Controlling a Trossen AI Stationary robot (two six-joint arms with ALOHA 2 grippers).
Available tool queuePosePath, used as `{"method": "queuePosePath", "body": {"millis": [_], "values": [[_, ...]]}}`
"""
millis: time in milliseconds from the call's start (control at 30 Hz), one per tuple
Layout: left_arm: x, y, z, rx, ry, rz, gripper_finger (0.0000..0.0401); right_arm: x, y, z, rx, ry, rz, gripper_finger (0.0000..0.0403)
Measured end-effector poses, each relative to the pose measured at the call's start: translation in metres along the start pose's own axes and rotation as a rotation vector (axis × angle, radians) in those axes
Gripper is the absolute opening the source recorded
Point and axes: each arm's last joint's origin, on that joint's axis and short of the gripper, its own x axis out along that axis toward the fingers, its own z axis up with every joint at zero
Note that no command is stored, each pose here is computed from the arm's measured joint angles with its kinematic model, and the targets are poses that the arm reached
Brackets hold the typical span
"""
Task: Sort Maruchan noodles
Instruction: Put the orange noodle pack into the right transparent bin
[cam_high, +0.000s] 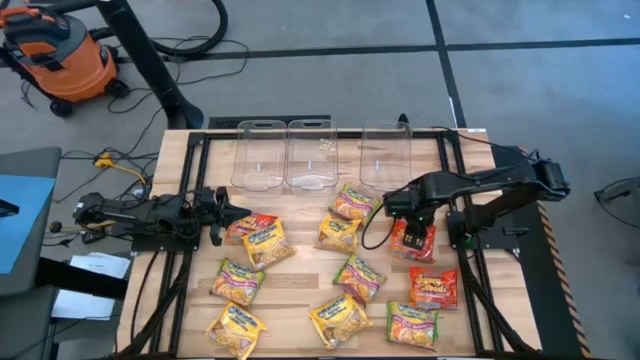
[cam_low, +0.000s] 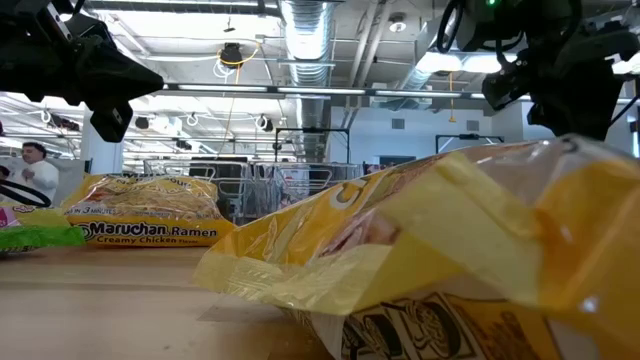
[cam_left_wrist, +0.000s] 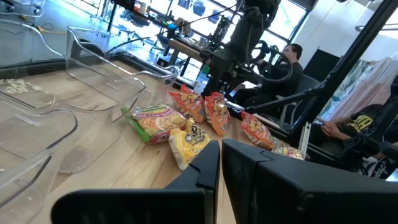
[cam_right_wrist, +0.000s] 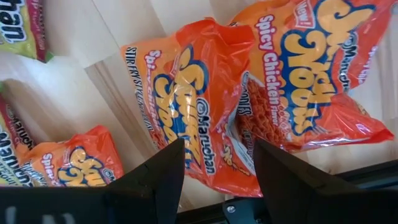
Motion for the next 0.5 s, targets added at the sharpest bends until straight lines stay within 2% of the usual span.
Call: {"method": "queuePosePath", "body": {"millis": [500], "values": [[0.000,0.000,0.000,0.000,0.000,0.001,0.0006,0.025,0.004,0.017,0.002,0.121,-0.054,0.0215]]}}
